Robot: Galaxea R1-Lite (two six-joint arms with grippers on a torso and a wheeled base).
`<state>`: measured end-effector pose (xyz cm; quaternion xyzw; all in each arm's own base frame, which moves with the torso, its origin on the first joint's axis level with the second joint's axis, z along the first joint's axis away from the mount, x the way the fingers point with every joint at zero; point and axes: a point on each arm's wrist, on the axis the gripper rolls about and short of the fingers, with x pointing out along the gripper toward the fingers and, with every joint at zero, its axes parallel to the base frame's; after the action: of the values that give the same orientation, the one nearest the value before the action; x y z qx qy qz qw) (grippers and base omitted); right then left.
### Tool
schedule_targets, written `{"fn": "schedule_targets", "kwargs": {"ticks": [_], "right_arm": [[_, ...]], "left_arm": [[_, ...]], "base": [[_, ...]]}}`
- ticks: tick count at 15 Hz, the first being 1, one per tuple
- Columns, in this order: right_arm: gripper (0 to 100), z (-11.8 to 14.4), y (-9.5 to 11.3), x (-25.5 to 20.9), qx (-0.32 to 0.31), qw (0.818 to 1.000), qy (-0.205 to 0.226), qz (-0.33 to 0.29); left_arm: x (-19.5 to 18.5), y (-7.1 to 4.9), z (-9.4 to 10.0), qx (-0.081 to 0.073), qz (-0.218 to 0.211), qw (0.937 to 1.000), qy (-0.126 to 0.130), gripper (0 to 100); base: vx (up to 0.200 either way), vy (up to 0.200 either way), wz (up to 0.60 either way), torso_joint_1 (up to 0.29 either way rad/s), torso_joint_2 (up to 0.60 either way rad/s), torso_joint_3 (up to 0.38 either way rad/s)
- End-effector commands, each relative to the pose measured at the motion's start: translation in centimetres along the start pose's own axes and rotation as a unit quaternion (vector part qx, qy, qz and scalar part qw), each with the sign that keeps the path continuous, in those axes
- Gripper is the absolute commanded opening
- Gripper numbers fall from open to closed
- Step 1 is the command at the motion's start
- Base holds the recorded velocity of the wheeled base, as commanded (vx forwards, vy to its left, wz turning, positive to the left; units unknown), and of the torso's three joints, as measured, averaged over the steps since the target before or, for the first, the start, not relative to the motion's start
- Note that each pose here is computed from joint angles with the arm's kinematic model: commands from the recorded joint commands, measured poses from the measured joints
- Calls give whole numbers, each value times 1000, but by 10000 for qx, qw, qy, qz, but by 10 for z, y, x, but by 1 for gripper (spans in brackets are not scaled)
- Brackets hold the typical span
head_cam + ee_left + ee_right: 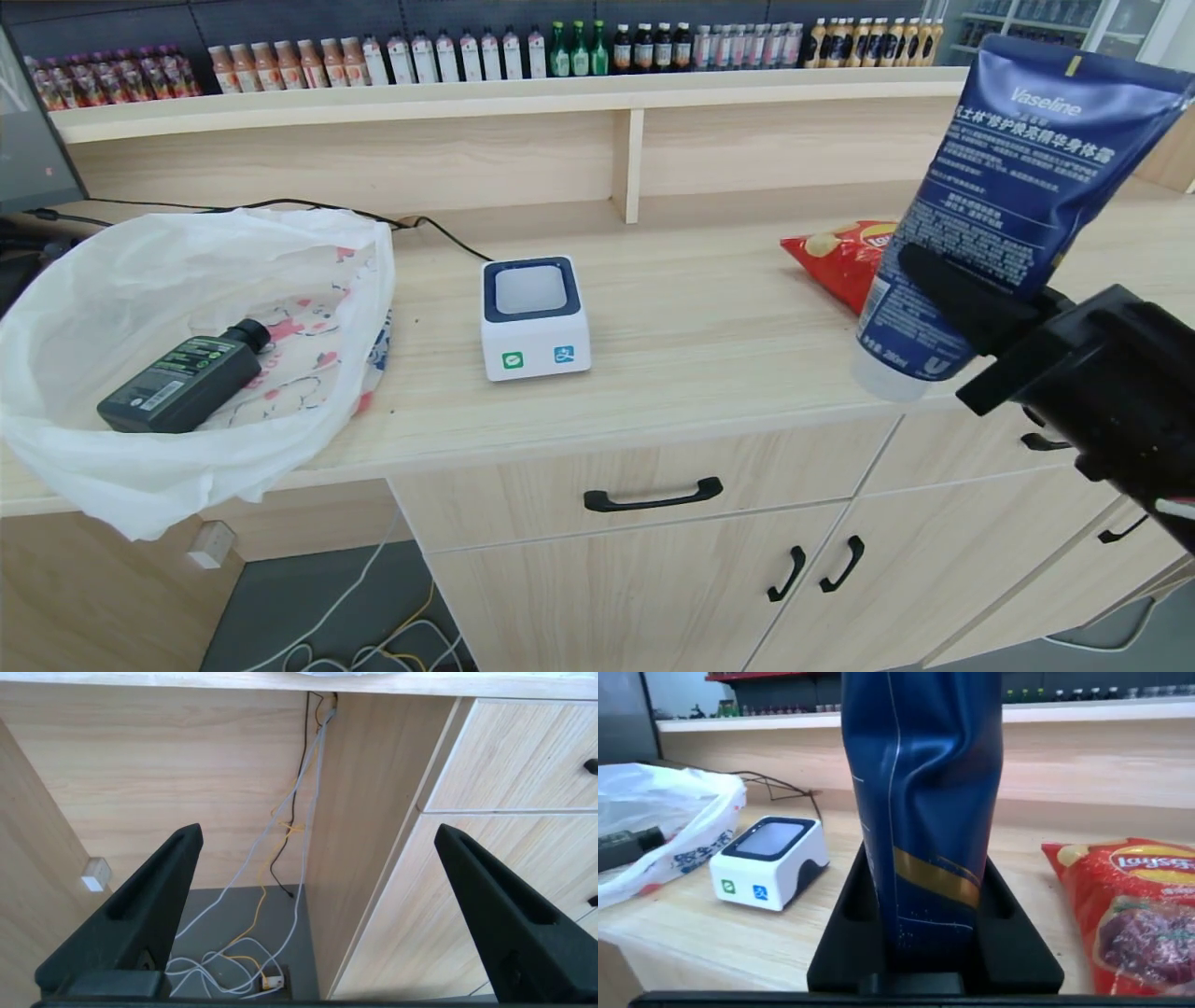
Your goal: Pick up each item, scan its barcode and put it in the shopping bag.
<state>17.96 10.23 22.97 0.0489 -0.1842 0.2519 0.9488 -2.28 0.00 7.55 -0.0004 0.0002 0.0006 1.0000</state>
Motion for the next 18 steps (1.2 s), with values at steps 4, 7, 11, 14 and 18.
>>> {"fn": "schedule_targets", "kwargs": {"ticks": [4,7,11,14,18], "right_arm": [[0,-16,10,-31,548,9933,496,892],[0,-24,13,-30,873,9829,732,1448],[0,-18,15,-30,1820,9610,741,1943],[0,-13,26,-33,2759,9264,767,2445],[0,-14,37,-21,3682,8864,951,2640]], "left_arm": [[0,0,0,-3,1,10000,-2,100],[0,0,0,-3,1,10000,-2,100],[0,0,0,-3,1,10000,-2,100],[0,0,0,-3,1,10000,-2,100],[0,0,0,-3,-6,10000,-2,100]], "base": [[0,0,0,0,0,0],[0,0,0,0,0,0],[0,0,0,0,0,0],[0,0,0,0,0,0],[0,0,0,0,0,0]]}}
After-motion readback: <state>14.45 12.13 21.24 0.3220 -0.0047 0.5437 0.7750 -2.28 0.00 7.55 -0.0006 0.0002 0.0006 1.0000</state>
